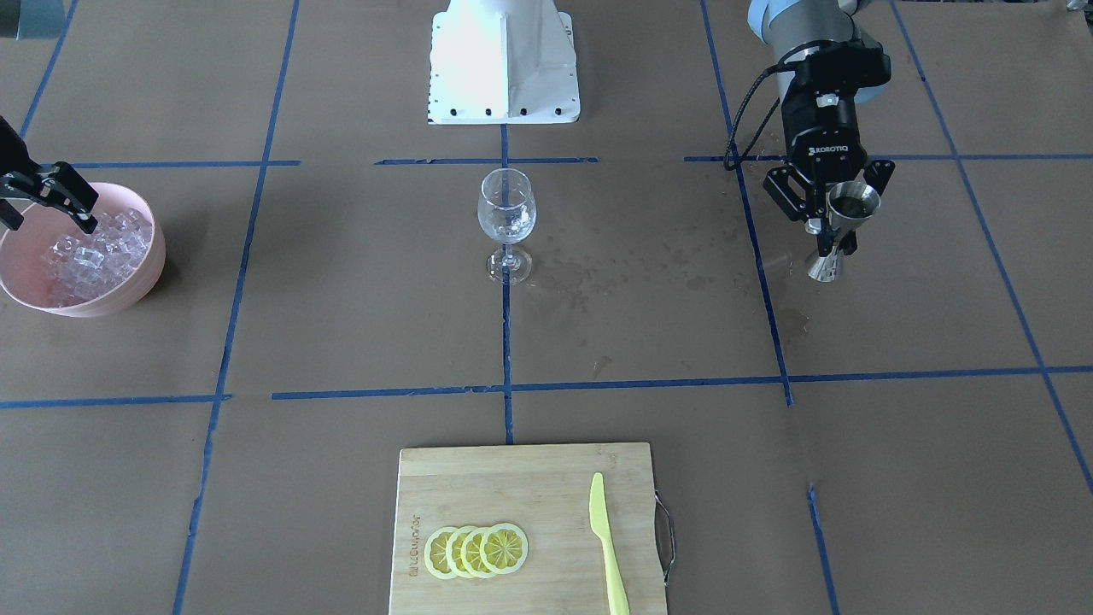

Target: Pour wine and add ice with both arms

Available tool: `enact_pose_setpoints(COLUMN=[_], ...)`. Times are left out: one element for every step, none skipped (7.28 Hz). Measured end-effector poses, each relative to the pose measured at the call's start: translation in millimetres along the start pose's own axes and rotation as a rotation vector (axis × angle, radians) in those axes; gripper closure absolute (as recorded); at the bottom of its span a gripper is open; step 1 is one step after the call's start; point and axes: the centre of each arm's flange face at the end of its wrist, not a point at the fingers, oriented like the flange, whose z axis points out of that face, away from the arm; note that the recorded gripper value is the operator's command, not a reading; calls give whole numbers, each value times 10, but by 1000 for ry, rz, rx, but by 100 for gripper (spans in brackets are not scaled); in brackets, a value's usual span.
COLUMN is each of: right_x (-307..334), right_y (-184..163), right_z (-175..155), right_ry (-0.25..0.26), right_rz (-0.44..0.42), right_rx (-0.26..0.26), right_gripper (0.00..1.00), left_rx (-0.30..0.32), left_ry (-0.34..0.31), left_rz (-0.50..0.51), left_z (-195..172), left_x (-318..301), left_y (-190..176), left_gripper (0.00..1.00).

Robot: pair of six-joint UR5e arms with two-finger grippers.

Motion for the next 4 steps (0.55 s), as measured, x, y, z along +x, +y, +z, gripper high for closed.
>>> enact_pose_setpoints(right_x=[31,38,23,9], right_y=[-8,-17,-29,-35], right_z=[58,89,96,97], right_ry=[-7,-14,-20,-23], right_rz=[-6,-6,2,7], right_rx=[8,13,17,19], right_gripper=[0,0,0,0], left_rx=[-6,-21,-33,-50], left_ry=[34,81,127,169], left_rz=[-10,-31,-54,-69], left_z=[24,35,30,10], left_x=[169,360,556,761], left_y=[-89,-168,-242,-305], left_gripper=[100,100,100,100])
